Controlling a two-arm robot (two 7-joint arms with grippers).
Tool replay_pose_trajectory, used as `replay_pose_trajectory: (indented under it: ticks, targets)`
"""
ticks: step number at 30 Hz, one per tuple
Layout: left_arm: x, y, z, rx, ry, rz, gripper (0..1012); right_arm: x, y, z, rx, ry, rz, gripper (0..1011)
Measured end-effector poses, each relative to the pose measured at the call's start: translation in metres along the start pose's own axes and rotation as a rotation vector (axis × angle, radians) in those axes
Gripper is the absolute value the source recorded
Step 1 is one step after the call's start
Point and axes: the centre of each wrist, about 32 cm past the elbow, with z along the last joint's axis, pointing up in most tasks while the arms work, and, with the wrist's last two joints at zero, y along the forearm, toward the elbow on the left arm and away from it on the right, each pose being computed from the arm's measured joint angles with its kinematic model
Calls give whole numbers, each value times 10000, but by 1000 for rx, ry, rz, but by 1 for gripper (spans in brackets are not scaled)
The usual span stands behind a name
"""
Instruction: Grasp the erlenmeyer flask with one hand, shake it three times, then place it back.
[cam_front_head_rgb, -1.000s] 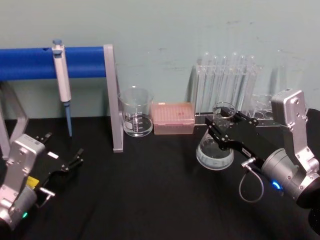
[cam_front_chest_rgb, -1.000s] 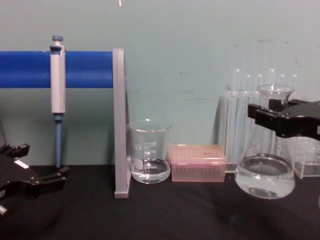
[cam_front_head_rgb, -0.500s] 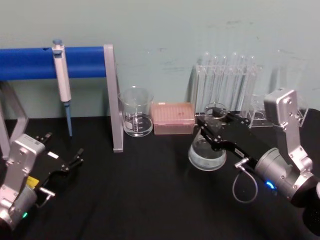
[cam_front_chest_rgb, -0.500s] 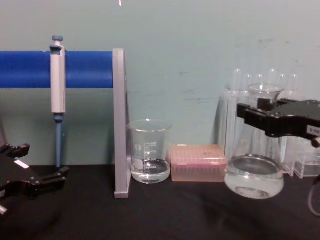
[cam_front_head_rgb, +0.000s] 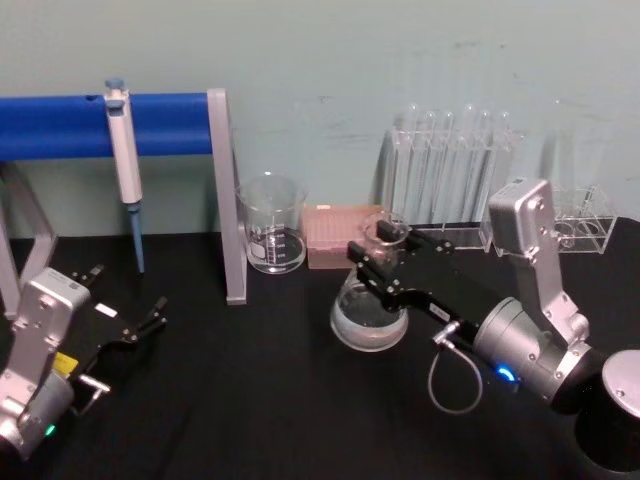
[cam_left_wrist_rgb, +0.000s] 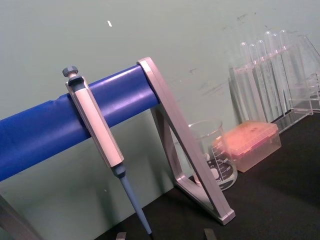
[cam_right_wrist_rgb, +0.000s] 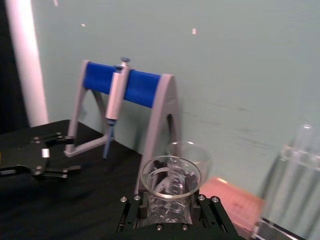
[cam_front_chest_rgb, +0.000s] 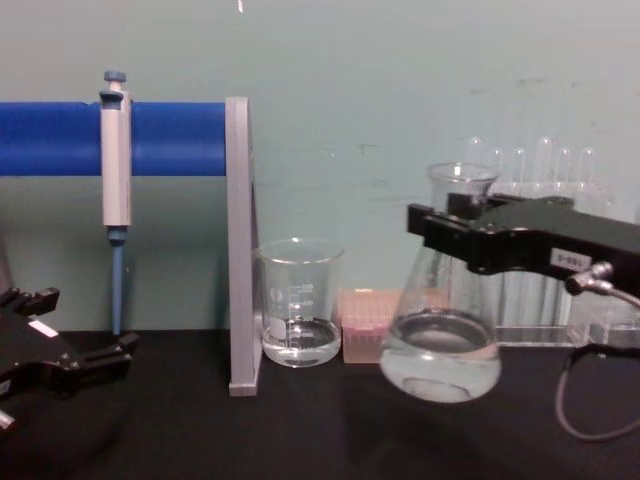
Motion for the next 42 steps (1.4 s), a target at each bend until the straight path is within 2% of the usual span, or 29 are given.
replay_pose_trajectory:
  ticks: [8, 18, 34, 42]
  targets:
    - [0, 0, 0, 0, 0, 0, 1001, -80, 47, -11, -1, 14, 62, 451]
    - [0, 0, 0, 0, 0, 0, 1001, -100, 39, -56, -21, 24, 70, 451]
    - [0, 0, 0, 0, 0, 0, 1001, -97, 68, -256, -40, 37, 79, 451]
    - [0, 0, 0, 0, 0, 0, 1001, -102, 71, -313, -55, 47, 79, 451]
